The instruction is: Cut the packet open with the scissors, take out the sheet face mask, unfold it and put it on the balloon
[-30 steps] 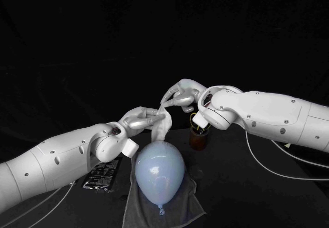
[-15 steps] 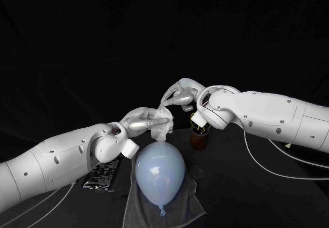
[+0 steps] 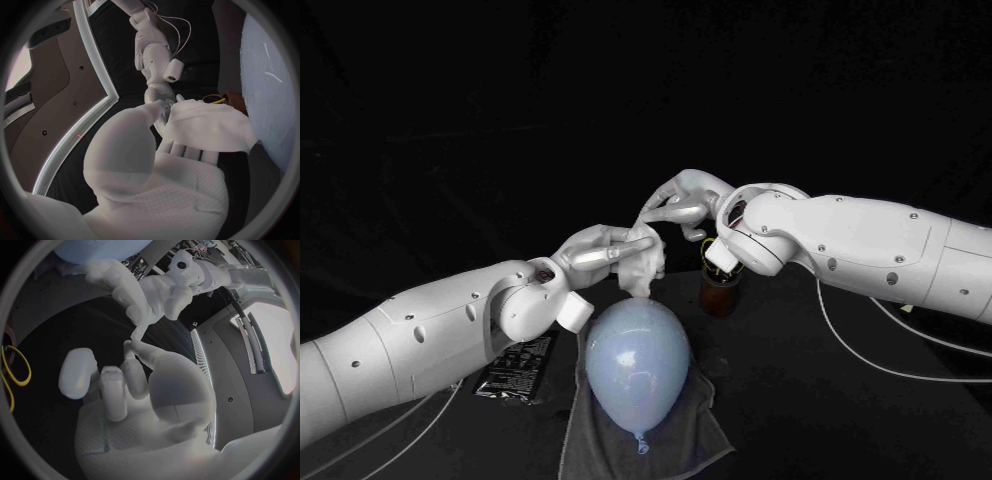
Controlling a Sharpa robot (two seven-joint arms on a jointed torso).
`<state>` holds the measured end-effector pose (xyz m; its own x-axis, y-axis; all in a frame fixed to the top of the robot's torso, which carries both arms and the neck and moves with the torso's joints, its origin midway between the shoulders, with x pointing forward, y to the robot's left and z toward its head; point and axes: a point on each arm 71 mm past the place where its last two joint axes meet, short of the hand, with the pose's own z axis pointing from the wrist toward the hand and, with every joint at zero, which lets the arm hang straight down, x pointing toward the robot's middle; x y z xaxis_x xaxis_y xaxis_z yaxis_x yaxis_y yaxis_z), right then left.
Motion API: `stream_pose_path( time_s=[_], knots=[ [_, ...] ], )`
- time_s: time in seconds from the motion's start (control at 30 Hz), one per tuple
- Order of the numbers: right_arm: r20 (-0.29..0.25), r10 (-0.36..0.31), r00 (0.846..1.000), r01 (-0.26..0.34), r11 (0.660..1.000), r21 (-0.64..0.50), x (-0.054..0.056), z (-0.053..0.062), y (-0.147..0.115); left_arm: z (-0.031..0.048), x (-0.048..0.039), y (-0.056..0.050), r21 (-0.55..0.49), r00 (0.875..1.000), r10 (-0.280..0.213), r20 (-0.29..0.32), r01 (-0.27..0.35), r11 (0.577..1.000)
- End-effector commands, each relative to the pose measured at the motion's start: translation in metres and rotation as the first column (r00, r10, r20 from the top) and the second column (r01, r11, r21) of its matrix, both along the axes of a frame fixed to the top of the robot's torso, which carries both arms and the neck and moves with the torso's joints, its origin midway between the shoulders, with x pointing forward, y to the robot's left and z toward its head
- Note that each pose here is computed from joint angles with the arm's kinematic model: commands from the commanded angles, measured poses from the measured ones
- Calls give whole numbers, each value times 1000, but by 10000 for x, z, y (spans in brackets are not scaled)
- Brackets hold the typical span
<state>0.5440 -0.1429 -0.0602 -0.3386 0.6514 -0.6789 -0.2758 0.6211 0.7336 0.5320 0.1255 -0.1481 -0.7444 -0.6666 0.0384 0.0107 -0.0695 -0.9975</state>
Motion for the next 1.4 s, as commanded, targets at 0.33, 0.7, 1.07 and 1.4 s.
stream_pose_path(
  time_s=[0.33,0.7,1.07,1.4],
  knots=[
    [33,-104,994,99,985,142,44,57,-209,4,9,38,-22,999,15,-34,-15,1000],
    [93,-120,988,104,981,161,21,25,-329,8,-8,46,-50,998,9,-66,-13,999],
    [266,9,964,-45,991,128,-191,74,-227,12,-21,30,-62,996,29,-86,-34,997],
    [356,113,928,-129,991,20,-388,-65,-94,14,-33,9,-74,993,50,-108,-58,996]
  ],
)
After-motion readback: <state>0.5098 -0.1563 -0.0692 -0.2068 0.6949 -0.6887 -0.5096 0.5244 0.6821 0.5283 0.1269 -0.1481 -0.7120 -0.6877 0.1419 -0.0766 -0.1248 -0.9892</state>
